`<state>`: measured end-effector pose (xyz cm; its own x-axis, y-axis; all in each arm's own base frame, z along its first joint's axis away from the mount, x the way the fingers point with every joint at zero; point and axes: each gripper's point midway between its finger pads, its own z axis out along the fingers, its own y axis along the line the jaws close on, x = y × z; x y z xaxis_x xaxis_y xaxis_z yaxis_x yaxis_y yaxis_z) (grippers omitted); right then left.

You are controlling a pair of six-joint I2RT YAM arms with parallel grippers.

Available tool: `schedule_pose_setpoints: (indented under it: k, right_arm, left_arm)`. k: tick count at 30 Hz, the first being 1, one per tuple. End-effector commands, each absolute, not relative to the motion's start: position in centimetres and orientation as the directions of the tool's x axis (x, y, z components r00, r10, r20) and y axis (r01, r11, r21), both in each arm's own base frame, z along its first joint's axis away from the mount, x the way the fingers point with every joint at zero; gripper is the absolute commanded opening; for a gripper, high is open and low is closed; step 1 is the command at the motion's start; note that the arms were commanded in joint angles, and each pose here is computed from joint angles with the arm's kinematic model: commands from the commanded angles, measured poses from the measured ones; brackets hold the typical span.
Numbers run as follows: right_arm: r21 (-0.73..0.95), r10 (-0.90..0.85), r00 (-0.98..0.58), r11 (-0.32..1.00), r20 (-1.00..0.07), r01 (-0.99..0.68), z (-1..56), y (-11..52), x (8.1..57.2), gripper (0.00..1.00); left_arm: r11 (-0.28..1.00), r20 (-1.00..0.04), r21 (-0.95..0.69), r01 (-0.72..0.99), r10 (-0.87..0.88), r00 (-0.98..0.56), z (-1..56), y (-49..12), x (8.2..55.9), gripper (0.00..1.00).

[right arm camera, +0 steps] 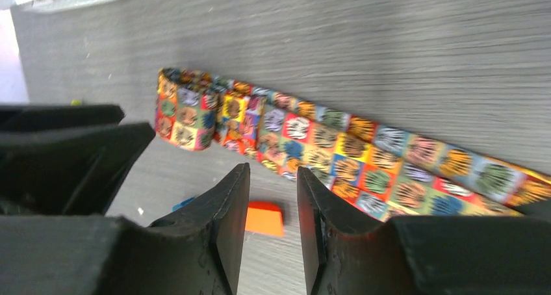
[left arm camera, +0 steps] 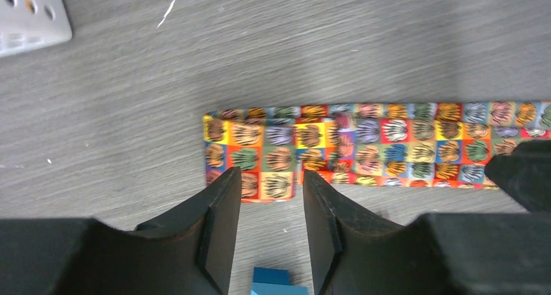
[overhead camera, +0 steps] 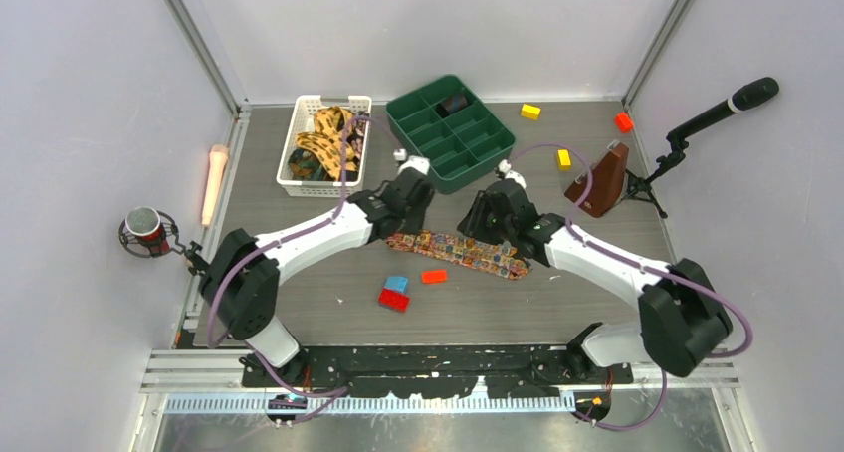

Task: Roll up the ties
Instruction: Roll the tie at the center of the board.

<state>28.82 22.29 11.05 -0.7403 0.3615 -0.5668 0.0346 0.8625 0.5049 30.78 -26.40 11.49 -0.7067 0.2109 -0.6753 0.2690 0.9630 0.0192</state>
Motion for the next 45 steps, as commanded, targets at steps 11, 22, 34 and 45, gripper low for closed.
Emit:
schedule_pose_setpoints:
  k: [11,22,34,45]
  right_arm:
    - [0.766,0.210,-0.881,0.602,-0.424,-0.225,13.5,36.2,28.2,0.33]
    - [0.710,0.245,-0.885,0.693,-0.396,-0.126,9.5,35.9,30.1,0.17]
    - [0.676,0.255,-0.890,0.733,-0.377,-0.076,7.4,35.6,30.6,0.14]
    - [0.637,0.252,-0.898,0.770,-0.361,-0.040,5.7,34.8,30.4,0.13]
  left_arm:
    - [0.852,-0.594,-0.517,0.083,-0.287,-0.751,9.9,-20.2,32.9,0.42]
    - [0.833,-0.592,-0.541,0.118,-0.278,-0.756,9.4,-20.2,33.0,0.44]
    - [0.815,-0.573,-0.565,0.128,-0.276,-0.772,8.6,-20.0,33.2,0.47]
    - [0.770,-0.526,-0.621,0.143,-0.275,-0.805,7.6,-21.0,33.1,0.57]
